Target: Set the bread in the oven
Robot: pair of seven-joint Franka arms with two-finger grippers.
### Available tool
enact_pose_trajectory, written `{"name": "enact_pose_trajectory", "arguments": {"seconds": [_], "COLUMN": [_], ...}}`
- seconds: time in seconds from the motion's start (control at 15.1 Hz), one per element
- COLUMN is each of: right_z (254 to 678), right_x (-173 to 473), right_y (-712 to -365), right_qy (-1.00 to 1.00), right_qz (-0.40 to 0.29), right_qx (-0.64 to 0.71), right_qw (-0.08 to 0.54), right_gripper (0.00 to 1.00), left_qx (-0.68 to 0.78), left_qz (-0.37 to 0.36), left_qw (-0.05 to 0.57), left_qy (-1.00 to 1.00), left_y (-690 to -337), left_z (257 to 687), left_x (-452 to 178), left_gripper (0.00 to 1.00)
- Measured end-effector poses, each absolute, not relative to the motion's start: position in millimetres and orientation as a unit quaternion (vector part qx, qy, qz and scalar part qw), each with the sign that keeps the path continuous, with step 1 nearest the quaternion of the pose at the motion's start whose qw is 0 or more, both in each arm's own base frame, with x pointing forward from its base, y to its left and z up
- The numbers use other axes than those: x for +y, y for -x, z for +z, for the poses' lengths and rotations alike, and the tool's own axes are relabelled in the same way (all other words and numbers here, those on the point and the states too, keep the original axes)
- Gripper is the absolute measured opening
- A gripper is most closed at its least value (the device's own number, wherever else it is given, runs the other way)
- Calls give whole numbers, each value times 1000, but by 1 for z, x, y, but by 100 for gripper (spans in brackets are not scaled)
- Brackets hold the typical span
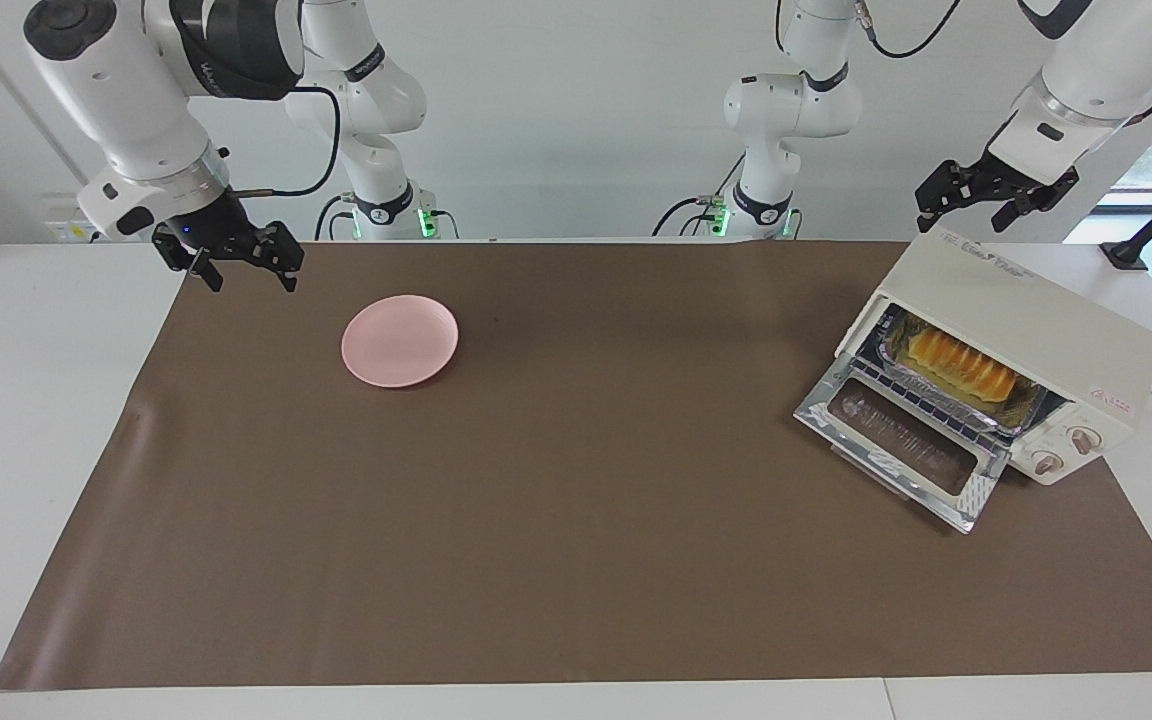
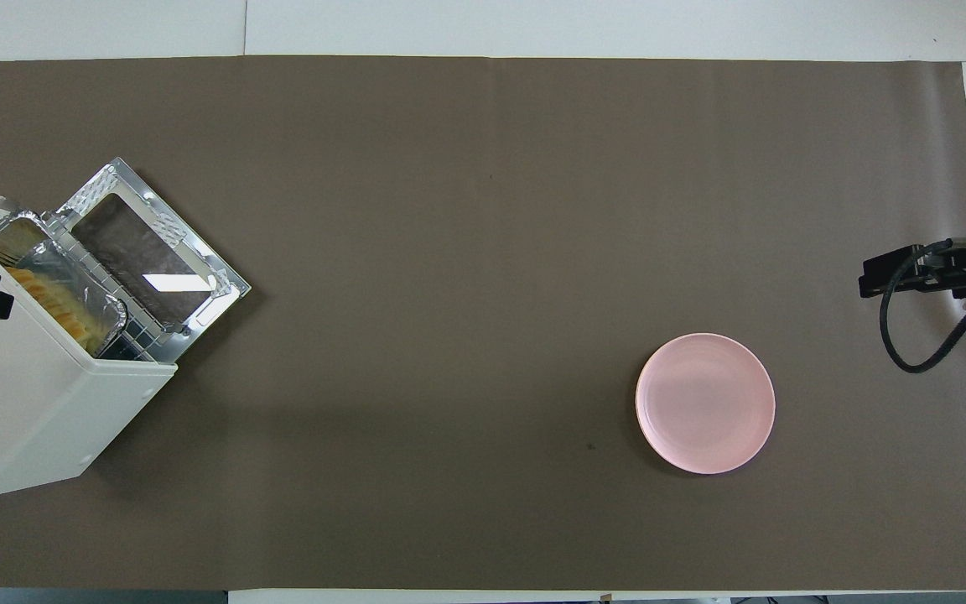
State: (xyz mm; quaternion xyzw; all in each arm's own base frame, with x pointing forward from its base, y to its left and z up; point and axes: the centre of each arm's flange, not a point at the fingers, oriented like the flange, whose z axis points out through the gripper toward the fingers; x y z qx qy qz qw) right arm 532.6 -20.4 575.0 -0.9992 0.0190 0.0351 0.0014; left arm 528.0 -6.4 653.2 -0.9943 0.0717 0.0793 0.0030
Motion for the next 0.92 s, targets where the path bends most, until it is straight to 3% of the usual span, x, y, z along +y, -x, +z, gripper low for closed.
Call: {"name": "enact_pose_trajectory", "arguments": {"seconds": [0.59,0.92], "right_z": [575,575], "right_x": [-20,-20], "right_y": [-533,-533], "right_qy": [999,999], "right_qz": [35,35], "right_qx": [19,19], "right_qw": [1,1], "right_gripper": [100,100], "left_qx": [90,110], "left_qz": [52,62], "left_qw": [5,5], "left_qy": [995,992], "left_y": [-533,-539], "left_z": [656,620], "left_x": [-21,-41], "left_gripper": [100,100]}}
